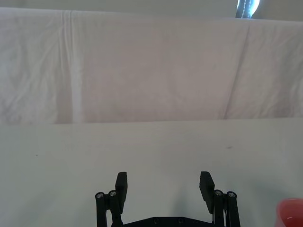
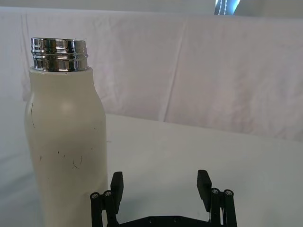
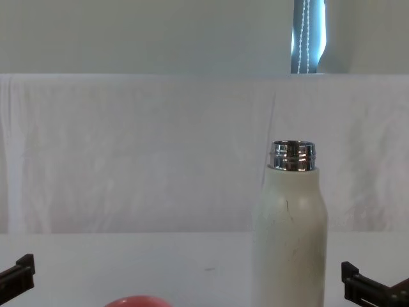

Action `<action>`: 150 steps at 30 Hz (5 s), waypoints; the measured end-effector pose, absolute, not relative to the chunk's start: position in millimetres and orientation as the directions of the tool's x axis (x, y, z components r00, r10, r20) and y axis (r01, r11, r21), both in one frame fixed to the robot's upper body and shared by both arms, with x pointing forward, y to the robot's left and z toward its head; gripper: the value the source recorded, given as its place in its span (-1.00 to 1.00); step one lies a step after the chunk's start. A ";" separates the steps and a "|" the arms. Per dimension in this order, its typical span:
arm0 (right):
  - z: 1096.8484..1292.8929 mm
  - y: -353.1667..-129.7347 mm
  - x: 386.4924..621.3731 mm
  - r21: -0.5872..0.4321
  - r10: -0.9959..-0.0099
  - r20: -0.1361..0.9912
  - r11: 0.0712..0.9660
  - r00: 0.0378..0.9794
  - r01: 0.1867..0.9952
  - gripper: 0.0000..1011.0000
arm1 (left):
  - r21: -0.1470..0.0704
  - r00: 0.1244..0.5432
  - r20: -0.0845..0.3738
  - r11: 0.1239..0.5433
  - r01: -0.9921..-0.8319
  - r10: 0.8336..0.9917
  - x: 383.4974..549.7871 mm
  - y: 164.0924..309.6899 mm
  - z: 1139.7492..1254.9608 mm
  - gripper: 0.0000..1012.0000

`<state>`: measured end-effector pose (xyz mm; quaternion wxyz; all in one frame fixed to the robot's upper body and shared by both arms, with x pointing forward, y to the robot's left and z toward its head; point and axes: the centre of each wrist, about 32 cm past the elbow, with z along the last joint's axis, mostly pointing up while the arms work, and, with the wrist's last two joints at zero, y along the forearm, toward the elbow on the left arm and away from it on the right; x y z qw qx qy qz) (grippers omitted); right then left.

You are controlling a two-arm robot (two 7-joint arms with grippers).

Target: Grasp the thermos with one hand and pour water into the cup lid.

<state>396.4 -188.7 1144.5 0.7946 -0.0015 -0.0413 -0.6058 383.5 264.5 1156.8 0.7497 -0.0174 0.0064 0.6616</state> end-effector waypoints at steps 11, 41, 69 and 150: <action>1144.5 -188.7 396.4 0.048 -0.963 0.067 0.266 0.263 0.963 0.99 | -0.018 0.125 -0.033 0.124 -0.992 0.992 383.5 264.5 1156.8 0.98; 1144.8 -191.6 395.1 0.047 -0.964 0.062 0.263 0.260 0.964 0.99 | -0.018 0.124 -0.033 0.124 -0.992 0.992 383.5 264.5 1156.8 0.98; 1142.6 -204.0 369.3 0.057 -0.922 0.014 0.388 0.388 0.920 0.99 | -0.018 0.125 -0.033 0.124 -0.992 0.992 383.5 264.5 1156.8 0.98; 1138.2 -164.0 412.5 0.078 -0.867 0.007 0.498 0.499 0.864 0.99 | -0.018 0.124 -0.033 0.124 -0.992 0.992 383.5 264.5 1156.8 0.98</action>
